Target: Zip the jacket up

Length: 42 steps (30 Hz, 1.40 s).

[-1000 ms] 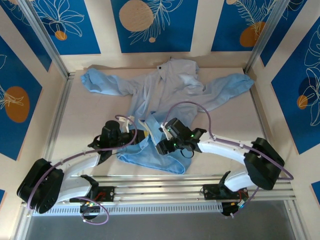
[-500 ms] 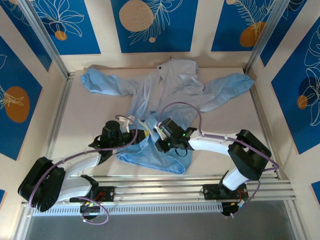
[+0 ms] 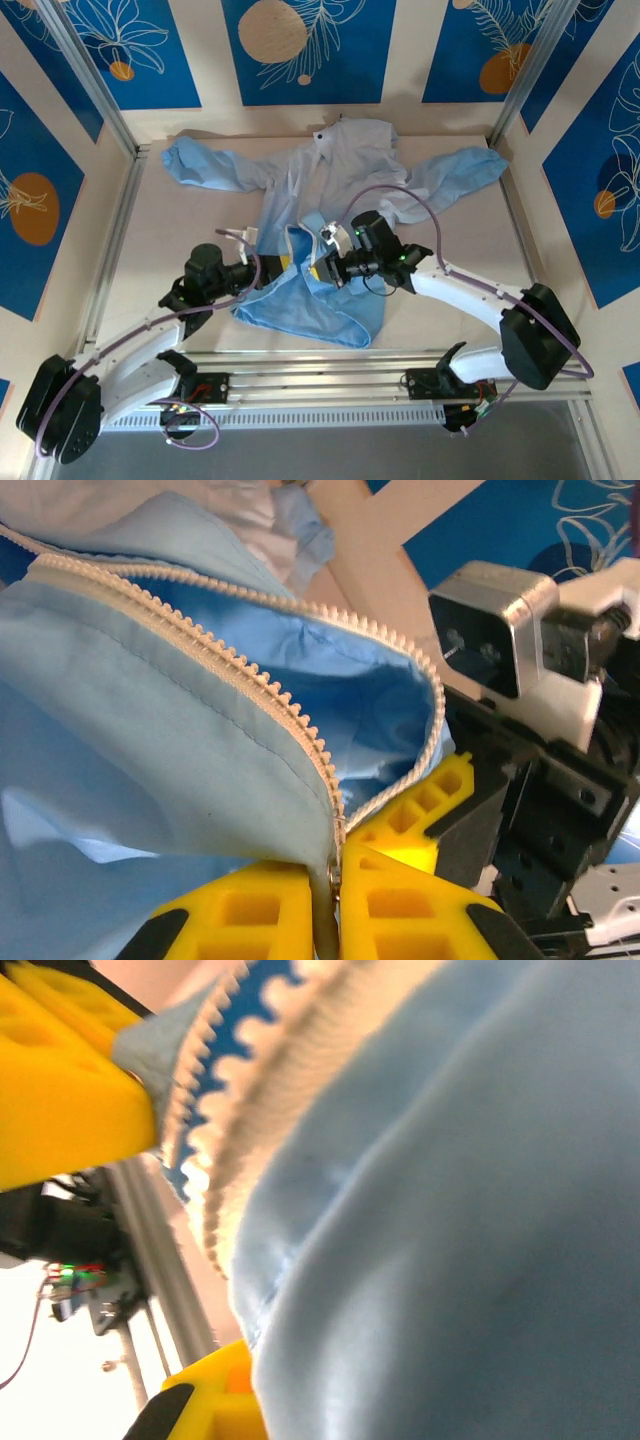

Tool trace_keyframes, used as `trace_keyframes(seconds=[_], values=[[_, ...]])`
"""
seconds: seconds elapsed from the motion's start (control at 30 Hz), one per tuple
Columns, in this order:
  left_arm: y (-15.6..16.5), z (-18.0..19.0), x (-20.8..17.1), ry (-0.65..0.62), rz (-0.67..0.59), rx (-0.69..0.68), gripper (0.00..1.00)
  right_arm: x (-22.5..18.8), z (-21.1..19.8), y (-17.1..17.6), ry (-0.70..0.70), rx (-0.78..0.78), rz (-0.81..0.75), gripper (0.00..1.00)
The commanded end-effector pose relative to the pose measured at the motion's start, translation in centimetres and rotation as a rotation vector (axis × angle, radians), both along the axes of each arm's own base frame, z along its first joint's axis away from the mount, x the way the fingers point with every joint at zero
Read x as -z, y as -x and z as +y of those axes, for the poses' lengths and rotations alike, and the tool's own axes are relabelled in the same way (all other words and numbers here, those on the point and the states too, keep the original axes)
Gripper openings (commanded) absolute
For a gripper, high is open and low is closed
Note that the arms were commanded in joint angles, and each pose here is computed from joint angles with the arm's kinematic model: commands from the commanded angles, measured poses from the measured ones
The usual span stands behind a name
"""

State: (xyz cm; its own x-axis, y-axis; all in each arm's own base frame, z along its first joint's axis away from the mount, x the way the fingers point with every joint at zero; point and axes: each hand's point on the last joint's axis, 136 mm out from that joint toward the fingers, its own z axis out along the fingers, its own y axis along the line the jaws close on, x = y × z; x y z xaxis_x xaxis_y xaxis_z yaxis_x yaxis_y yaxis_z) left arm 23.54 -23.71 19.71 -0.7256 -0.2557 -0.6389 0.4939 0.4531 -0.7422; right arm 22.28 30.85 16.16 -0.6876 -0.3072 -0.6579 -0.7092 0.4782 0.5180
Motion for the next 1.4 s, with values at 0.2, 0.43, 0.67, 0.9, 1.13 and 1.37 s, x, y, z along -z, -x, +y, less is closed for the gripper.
trace_keyframes(seconds=[0.2, 0.43, 0.67, 0.9, 1.13, 1.37], values=[[1.1, -1.0, -5.6, 0.090, -0.187, 0.105, 0.00, -6.6, 1.9, 2.1, -0.206, -0.254, 0.015, 0.00], [1.1, -0.8, -7.5, 0.116, -0.274, 0.094, 0.00, -7.2, 2.2, 2.2, -0.231, -0.285, 0.050, 0.00], [1.3, -0.4, -8.4, 0.134, -0.333, 0.071, 0.00, -7.4, 2.2, 1.8, -0.261, -0.273, 0.070, 0.00], [1.2, -0.5, -8.4, 0.150, -0.344, 0.056, 0.00, -7.9, 2.2, 1.3, -0.289, -0.257, 0.074, 0.00], [1.4, -0.9, -8.2, 0.158, -0.348, 0.063, 0.00, -8.0, 2.4, 1.1, -0.305, -0.256, 0.083, 0.00], [1.5, -1.2, -7.9, 0.158, -0.346, 0.072, 0.00, -8.4, 2.4, 1.1, -0.317, -0.263, 0.087, 0.00]])
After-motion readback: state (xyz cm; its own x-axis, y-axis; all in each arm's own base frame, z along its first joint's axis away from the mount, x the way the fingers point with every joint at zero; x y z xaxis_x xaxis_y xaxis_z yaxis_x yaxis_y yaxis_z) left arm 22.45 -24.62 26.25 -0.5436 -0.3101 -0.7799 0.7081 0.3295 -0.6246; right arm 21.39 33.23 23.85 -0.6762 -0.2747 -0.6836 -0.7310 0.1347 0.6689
